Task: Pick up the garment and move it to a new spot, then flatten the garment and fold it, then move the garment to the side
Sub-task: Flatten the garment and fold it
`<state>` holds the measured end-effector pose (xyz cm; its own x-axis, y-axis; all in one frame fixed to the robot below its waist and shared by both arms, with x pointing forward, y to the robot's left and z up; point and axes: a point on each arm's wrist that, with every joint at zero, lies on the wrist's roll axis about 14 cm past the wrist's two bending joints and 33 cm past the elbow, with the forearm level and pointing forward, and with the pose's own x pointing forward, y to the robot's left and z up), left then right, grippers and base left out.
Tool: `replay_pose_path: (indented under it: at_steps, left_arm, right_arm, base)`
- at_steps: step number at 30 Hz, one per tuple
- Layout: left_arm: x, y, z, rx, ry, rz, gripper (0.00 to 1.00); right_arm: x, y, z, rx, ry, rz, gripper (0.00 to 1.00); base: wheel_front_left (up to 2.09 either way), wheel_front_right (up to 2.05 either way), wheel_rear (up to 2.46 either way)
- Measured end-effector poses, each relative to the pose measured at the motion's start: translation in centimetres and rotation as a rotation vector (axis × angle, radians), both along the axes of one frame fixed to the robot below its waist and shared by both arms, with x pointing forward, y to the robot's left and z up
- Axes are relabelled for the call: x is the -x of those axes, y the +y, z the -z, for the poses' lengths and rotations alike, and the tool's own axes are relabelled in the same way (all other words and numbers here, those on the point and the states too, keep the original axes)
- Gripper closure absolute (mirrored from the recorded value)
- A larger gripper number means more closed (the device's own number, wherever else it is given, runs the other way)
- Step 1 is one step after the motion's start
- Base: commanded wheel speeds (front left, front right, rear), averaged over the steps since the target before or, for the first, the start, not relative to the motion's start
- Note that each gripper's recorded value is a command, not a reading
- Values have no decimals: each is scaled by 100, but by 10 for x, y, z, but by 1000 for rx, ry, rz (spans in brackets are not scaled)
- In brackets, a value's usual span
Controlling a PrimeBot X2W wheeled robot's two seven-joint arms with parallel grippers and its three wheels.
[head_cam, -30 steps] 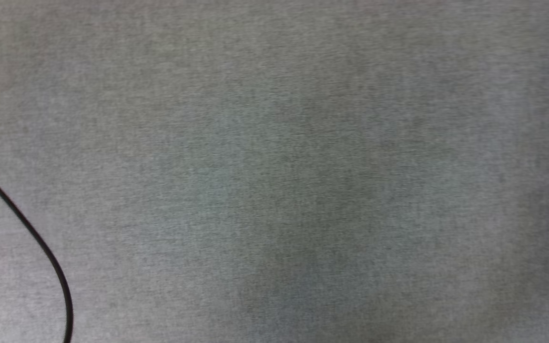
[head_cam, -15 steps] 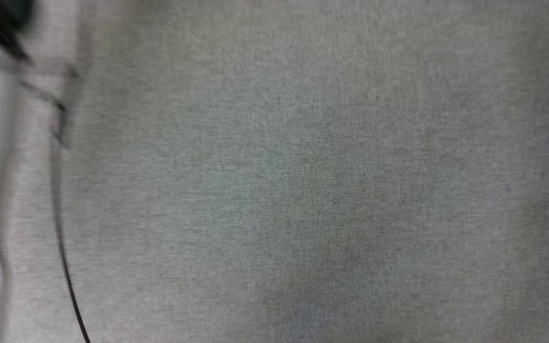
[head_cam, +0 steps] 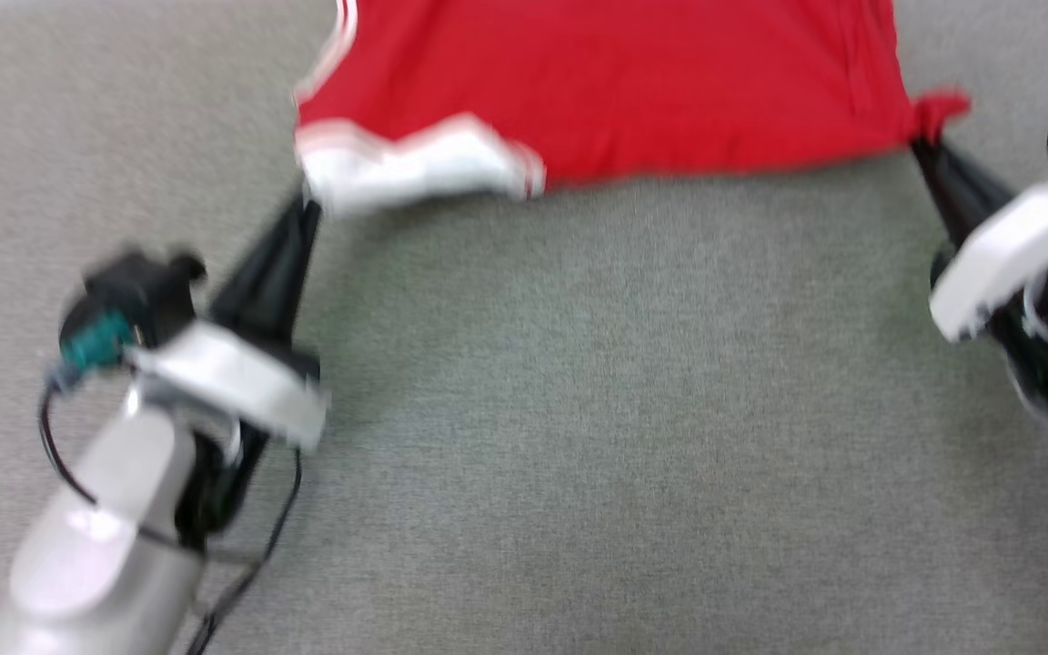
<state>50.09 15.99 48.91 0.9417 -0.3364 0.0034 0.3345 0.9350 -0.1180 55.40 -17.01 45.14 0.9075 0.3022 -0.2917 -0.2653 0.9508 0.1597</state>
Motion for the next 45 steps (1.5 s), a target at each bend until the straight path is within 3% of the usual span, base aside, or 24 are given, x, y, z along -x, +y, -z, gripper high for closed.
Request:
replay_pose_path:
  at_steps: [16,20,33,39,45]
  left_arm:
    - [131,9,32,-58,282,63,100]
    - [160,1,34,14,340,70,100]
    - [242,-12,46,81,544,131,100]
    - [248,-14,42,88,541,139,100]
    - [223,-12,23,71,436,136,100]
  right_arm:
    - [107,-27,14,-68,188,15,100]
    - [137,-30,17,-90,240,13,100]
    - [216,-51,31,-121,380,49,100]
    - [231,-51,29,-150,396,66,100]
    - [224,-49,18,-177,369,74,100]
  base:
    - [0,0,0]
    - [0,0,0]
    - [0,0,0]
    - [0,0,0]
    - [0,0,0]
